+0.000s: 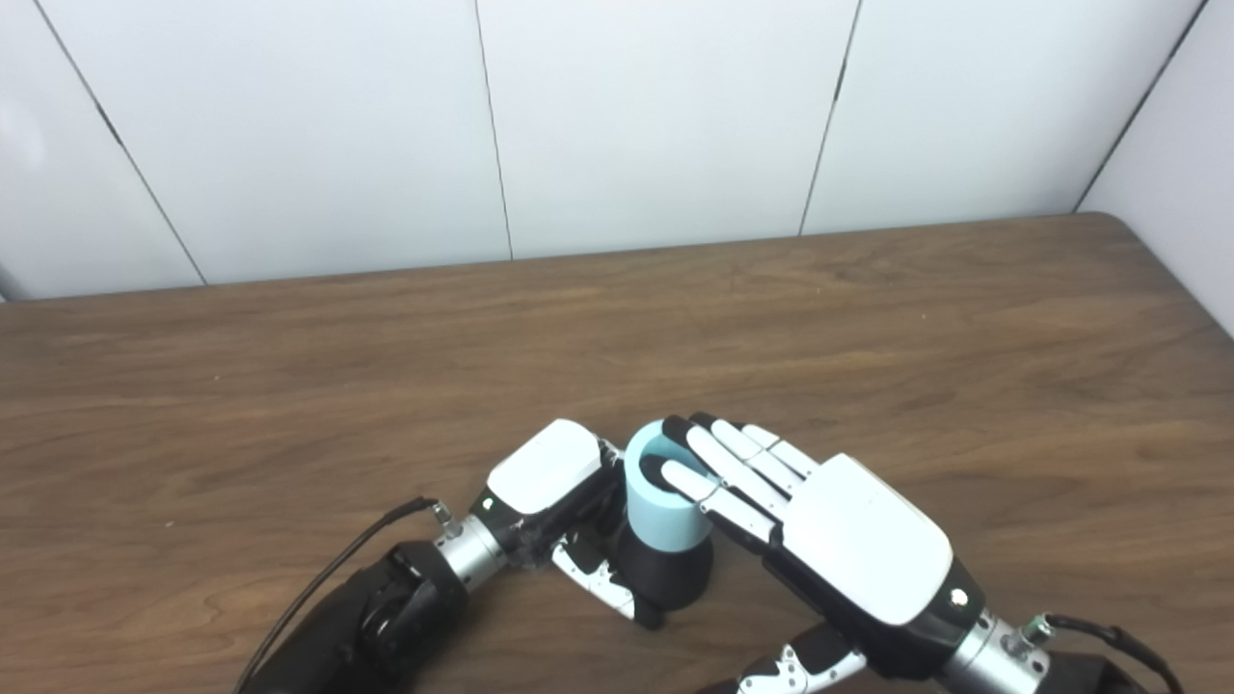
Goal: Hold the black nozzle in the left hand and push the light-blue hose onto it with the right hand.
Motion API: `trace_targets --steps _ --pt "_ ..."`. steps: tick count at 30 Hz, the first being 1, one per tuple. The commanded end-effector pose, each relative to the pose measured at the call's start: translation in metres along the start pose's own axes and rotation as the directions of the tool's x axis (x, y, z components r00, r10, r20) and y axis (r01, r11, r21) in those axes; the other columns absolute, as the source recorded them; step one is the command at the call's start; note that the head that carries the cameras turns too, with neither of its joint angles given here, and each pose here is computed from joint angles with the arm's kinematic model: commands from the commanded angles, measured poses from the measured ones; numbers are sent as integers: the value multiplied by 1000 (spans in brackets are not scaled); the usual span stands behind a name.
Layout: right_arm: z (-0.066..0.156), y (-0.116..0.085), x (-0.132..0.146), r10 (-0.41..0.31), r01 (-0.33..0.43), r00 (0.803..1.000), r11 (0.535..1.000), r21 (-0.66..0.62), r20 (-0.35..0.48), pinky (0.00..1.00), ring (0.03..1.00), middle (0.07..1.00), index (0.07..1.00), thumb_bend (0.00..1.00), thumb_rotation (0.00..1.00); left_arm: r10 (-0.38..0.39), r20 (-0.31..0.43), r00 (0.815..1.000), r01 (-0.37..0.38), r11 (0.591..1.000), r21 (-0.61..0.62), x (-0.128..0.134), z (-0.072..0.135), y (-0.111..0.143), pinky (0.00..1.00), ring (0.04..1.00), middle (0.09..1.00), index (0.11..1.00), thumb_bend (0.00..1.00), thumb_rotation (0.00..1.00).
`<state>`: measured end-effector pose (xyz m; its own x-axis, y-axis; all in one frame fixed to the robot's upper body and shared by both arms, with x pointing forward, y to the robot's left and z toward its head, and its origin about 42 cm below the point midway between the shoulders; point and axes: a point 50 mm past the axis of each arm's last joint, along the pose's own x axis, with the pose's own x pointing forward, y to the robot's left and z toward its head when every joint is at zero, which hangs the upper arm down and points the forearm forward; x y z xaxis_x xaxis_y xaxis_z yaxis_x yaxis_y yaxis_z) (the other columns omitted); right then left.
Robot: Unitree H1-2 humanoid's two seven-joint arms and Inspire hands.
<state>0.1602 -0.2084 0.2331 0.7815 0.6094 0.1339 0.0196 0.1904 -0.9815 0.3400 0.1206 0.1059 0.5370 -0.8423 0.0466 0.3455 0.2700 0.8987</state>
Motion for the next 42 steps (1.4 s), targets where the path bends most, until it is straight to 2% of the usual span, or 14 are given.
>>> trace_targets --steps 1,20,34,42 --pt "-2 34 -15 288 -288 958 958 -10 -1 895 986 984 916 677 935 -323 -177 930 311 946 -94 -40 -19 -69 168 213 471 485 525 0" --pt "-1 36 -16 341 -342 940 940 15 8 915 989 966 903 709 981 -323 -173 930 312 946 -92 -40 -20 -69 167 215 471 485 524 0" --pt "-2 40 -16 382 -383 924 922 54 18 875 966 945 886 732 955 -323 -173 930 310 945 -102 -40 -19 -68 155 200 471 485 524 0" --pt "-3 41 -16 403 -404 915 913 61 15 891 976 952 892 732 957 -327 -178 928 314 944 -99 -40 -19 -70 164 210 471 485 524 0"
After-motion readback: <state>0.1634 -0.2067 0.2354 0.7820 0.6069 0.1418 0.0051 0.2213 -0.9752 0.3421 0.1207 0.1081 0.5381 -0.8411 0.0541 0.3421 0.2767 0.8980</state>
